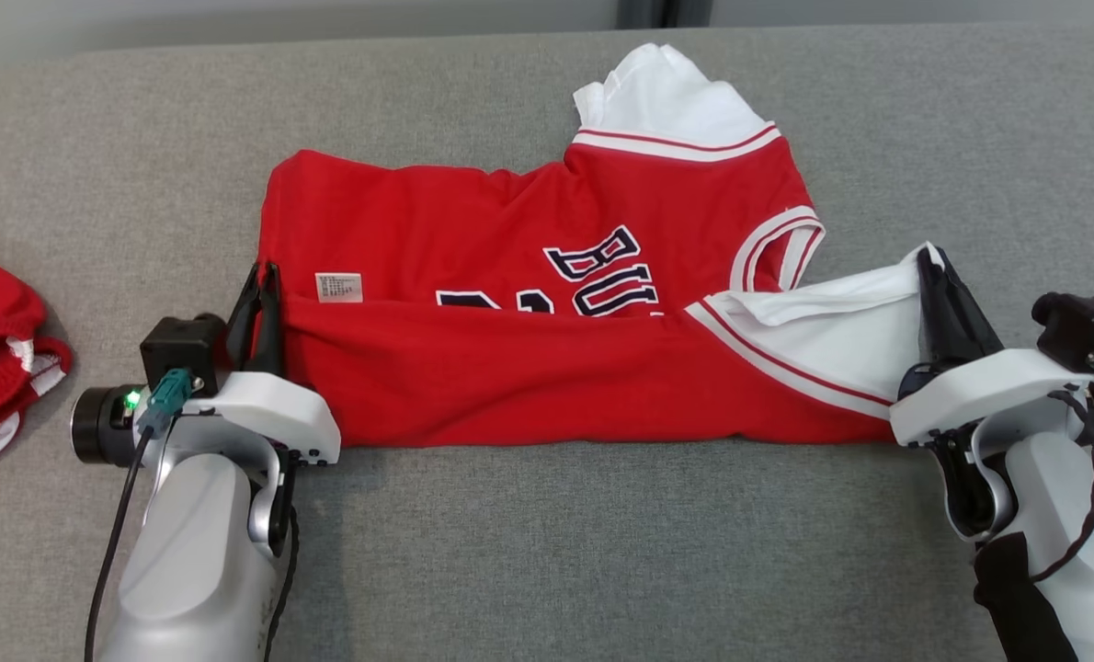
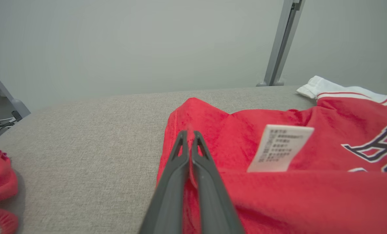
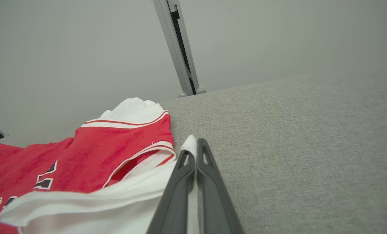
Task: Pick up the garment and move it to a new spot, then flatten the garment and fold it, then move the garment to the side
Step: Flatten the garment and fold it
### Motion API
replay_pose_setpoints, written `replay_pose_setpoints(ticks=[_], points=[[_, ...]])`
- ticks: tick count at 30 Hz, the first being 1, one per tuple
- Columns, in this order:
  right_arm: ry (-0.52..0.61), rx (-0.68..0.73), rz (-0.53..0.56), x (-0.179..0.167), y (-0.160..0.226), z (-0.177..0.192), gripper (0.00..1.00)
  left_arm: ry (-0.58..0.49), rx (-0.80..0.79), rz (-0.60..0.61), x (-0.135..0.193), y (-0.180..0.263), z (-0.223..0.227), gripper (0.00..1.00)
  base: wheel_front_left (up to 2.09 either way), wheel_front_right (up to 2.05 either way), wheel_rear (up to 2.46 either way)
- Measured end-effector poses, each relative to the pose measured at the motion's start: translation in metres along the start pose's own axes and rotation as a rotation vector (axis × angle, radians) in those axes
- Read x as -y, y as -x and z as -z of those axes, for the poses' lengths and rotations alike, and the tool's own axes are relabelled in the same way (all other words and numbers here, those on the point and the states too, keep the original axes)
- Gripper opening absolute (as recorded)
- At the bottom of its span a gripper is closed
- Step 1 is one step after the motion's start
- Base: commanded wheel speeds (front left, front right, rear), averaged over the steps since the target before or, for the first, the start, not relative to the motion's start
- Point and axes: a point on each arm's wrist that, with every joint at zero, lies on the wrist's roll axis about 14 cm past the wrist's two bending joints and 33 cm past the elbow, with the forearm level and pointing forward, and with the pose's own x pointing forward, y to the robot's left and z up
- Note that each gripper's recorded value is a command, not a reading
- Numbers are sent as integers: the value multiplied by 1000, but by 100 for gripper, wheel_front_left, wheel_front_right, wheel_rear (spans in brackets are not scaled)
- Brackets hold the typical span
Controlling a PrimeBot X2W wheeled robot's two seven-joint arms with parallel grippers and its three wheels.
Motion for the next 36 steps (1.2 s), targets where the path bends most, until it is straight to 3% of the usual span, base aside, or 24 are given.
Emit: replay_pose_setpoints(ticks=[2, 3, 4, 5, 12, 22, 33, 34, 35, 36], points=[[4, -13, -4, -2, -5, 5, 0, -18, -23, 6, 0, -4, 7, 0, 0, 0, 0], [2, -18, -5, -3, -7, 7, 14, -20, -42, 6, -1, -5, 12, 37, 0, 0, 0], [-2, -18, -10, -5, -9, 8, 76, -20, -55, 5, -2, -6, 16, 100, 0, 0, 0], [0, -18, -15, -7, -10, 8, 100, -19, -58, 3, -2, -8, 17, 100, 0, 0, 0], [-33, 82, -11, -9, -2, -16, 100, 38, -25, -60, -16, -1, 11, 100, 0, 0, 0], [-93, -49, 45, 4, 59, 39, 100, 141, -106, -50, 1, 40, 45, 100, 0, 0, 0], [-81, -164, 12, -8, 73, 75, 100, 145, -116, -50, 4, 43, 48, 100, 0, 0, 0], [-78, -172, 9, -9, 72, 77, 59, 145, -119, -49, 4, 44, 49, 100, 0, 0, 0], [-75, -176, 5, -10, 71, 78, 36, 146, -121, -51, 3, 45, 49, 100, 0, 0, 0], [-75, -177, 3, -11, 70, 78, 5, 147, -122, -52, 3, 45, 50, 100, 0, 0, 0]])
